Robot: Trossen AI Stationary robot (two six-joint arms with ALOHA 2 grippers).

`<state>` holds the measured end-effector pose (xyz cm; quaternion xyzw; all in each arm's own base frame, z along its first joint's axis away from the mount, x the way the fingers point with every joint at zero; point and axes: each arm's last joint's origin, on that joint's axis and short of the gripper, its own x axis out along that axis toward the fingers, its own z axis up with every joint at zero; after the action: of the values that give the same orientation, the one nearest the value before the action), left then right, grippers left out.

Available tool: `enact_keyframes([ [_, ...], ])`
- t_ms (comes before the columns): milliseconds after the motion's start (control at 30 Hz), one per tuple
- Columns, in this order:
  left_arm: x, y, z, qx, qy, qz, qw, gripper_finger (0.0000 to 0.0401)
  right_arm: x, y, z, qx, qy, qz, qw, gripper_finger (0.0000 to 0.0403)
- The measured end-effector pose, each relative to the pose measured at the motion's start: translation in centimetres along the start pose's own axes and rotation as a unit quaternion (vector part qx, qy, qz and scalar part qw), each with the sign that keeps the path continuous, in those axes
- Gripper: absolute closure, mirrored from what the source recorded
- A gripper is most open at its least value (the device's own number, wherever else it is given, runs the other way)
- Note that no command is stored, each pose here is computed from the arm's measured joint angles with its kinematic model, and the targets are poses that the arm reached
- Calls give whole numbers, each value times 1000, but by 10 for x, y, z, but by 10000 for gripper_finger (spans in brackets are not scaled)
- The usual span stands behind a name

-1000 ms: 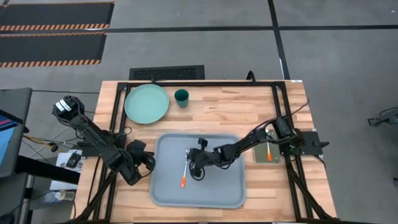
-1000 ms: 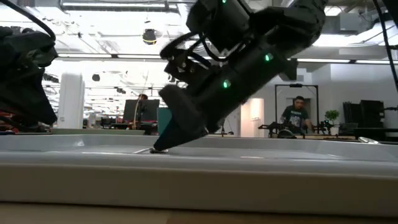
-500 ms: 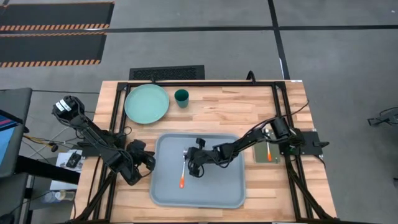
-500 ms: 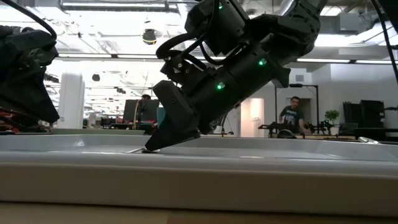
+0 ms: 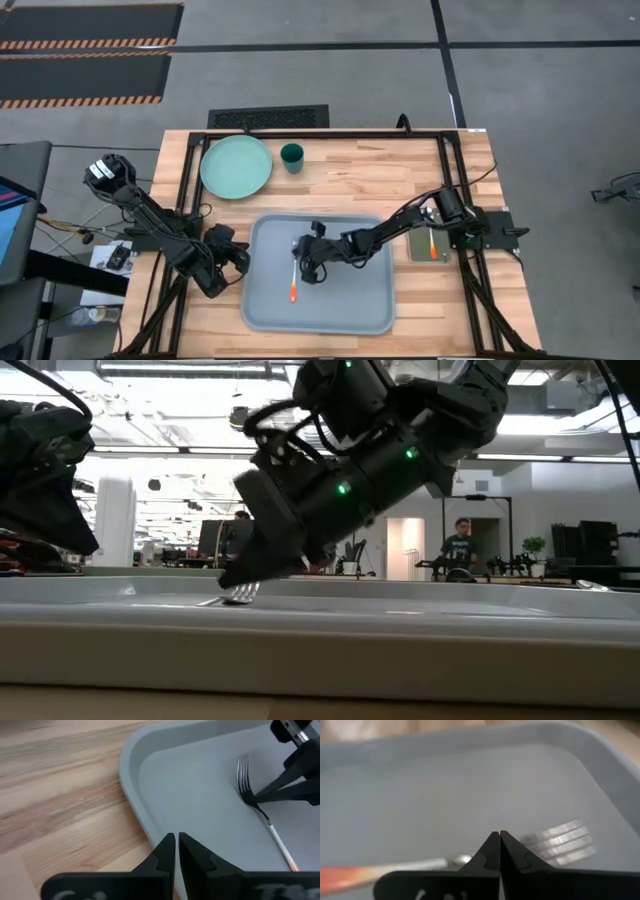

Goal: Pick and place plate/cup/fork/spoon on tray
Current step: Put the orange fork on the blue serving tray, then put the orange spoon to the left of orange fork on the blue serving tray

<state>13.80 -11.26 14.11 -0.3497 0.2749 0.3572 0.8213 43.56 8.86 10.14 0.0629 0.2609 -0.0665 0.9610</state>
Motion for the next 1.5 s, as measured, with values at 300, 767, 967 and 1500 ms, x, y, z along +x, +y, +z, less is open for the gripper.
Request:
enact_keyframes([
  [300, 0, 0, 0, -1, -3, -1, 1000, 392, -19, 11, 27, -27, -16, 6, 1000, 390],
  [767, 0, -2, 1, -8, -18, -14, 1000, 392, -31, -6, 8, 24, 80, -151, 985, 395],
  [967, 0, -3, 1, -8, -18, -16, 1000, 392, -25, -22, 16, 29, 67, -163, 984, 395],
  [1500, -25, -23, 32, 1, -70, -43, 997, 392, -75, -26, 76, 14, 11, -134, 991, 388],
])
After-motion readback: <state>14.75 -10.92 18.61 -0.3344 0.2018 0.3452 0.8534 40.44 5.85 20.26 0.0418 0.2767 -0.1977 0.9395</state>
